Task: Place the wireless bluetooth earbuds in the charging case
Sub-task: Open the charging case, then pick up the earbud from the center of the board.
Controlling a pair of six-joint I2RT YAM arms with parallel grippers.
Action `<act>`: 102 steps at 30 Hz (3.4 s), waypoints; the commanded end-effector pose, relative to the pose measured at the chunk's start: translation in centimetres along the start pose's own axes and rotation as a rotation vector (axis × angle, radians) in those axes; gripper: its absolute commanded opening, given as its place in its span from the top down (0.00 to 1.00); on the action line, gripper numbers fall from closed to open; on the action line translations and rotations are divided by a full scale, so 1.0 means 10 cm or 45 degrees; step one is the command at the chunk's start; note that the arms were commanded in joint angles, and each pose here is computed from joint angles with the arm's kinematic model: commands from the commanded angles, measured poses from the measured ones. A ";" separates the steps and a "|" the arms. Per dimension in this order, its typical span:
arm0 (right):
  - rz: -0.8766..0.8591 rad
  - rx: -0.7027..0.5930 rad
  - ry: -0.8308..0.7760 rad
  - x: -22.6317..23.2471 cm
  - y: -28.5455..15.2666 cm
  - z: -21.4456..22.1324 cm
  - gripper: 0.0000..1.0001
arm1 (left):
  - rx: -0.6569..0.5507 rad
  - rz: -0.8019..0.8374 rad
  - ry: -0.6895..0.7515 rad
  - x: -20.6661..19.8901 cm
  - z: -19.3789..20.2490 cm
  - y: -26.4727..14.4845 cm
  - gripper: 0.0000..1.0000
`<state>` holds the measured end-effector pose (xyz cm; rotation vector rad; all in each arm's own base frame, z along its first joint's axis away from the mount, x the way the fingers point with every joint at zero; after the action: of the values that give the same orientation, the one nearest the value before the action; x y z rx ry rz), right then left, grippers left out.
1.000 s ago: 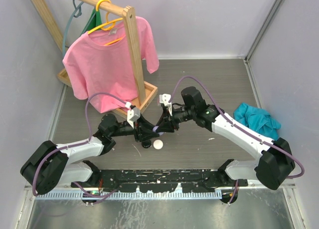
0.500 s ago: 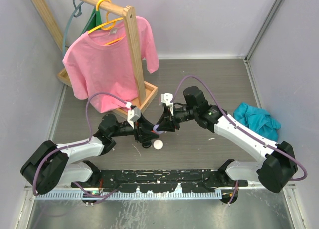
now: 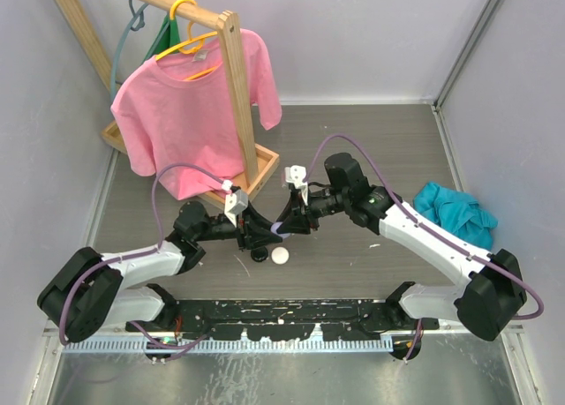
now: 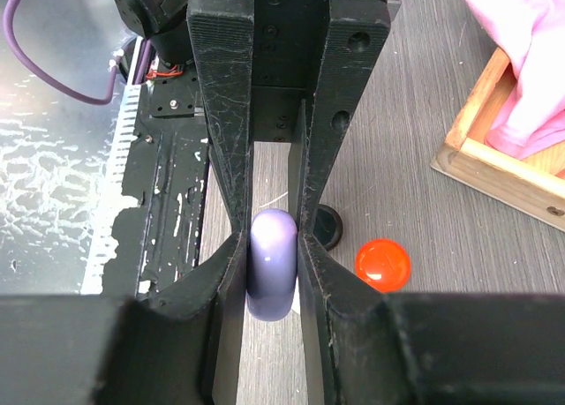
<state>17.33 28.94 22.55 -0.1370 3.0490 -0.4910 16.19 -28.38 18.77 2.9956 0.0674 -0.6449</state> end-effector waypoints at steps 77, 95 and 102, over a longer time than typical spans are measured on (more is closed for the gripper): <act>0.863 0.788 0.710 -1.17 -0.24 1.70 0.55 | -0.166 -0.379 0.381 0.33 -0.23 -0.22 1.00; 0.808 0.930 0.797 -1.00 -0.25 1.98 0.49 | -0.153 -0.346 0.370 0.31 -0.22 -0.19 1.00; 0.766 0.939 0.847 -0.89 -0.23 2.02 0.50 | -0.154 -0.339 0.366 0.29 -0.22 -0.19 1.00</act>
<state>28.13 21.14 4.28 1.1416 2.8819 -1.7822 19.56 -25.76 17.43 2.9921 0.5554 -0.2966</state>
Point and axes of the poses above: each gripper's point midway between its finger pads, its own y axis out along the fingers, its own x axis along the line the jaws close on, z = x × y, the point moved 2 cm from there along -y, back along the fingers, and after that the axes turned 10 degrees about -y, right-handed, at the moved point
